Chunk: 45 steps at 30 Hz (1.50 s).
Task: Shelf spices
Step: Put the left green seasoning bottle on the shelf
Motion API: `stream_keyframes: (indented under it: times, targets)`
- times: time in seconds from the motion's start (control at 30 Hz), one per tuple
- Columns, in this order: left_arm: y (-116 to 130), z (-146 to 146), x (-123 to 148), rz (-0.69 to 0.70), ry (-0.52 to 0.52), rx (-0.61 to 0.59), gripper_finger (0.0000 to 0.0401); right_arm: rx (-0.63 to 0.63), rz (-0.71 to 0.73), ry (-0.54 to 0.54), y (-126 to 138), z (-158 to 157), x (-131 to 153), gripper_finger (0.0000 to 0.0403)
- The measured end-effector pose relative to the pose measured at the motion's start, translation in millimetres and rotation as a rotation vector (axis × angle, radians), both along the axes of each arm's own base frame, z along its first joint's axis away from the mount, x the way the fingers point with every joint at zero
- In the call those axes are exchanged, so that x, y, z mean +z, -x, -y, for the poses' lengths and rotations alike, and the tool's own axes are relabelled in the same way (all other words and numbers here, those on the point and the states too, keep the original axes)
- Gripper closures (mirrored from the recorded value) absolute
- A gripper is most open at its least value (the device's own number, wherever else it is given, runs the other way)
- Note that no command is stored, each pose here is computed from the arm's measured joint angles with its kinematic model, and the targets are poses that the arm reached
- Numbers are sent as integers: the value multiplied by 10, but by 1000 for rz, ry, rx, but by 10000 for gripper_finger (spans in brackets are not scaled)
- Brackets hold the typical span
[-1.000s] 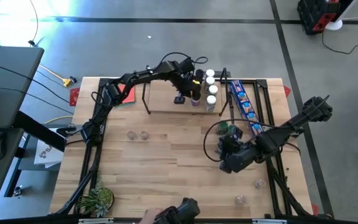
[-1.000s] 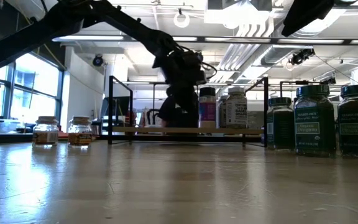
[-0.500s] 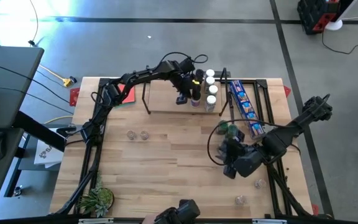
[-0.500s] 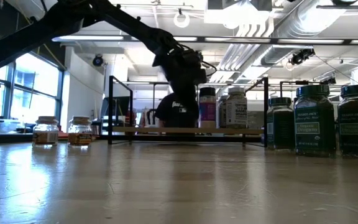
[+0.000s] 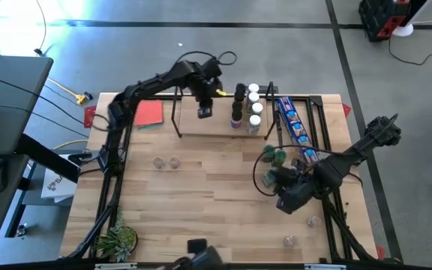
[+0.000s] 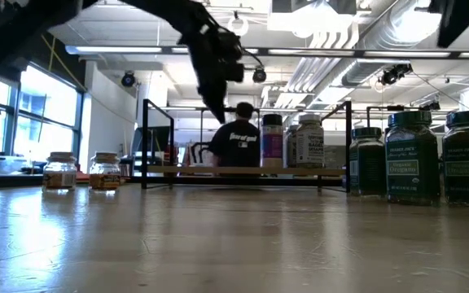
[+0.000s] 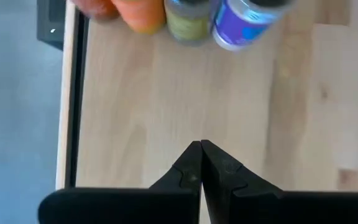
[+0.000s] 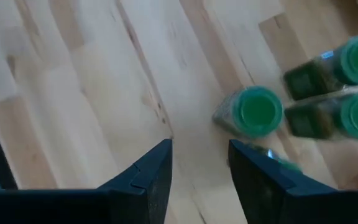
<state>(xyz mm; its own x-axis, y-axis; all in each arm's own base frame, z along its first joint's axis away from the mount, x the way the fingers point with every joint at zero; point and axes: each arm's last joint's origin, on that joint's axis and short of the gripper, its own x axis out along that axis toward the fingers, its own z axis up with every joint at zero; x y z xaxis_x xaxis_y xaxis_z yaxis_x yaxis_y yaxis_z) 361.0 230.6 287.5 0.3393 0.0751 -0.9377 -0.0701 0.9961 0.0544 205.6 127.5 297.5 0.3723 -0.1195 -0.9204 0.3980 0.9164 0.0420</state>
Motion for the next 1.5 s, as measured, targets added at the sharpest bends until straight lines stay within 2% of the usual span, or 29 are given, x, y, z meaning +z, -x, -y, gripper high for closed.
stream_keyframes:
  times: [0.13,0.27,0.37,0.47,0.6,0.7,0.9,1.17,1.5]
  targets:
    - [312,239,257,-6,-57,41,401,8,13,-16,-107,78,-27,218]
    - [690,623,491,-13,-243,124,401,28,-19,-47,-244,189,-73,163]
    - [969,938,576,29,-329,161,401,11,-62,-95,-344,276,-134,126]
    - [1256,1218,614,119,-341,202,401,-94,-98,-165,-417,394,-178,110]
    - [1567,1516,558,257,-310,260,401,-312,-137,-251,-448,577,-194,107]
    - [1747,1694,462,350,-280,285,401,-370,-165,-268,-435,640,-196,107]
    - [1977,1949,182,442,-197,307,401,-455,-197,-323,-423,677,-198,107]
    - [2074,2158,-117,456,-130,332,401,-536,-191,-246,-395,698,-212,107]
    - [2071,2366,-169,488,-91,331,401,-487,-337,-161,-644,637,-614,107]
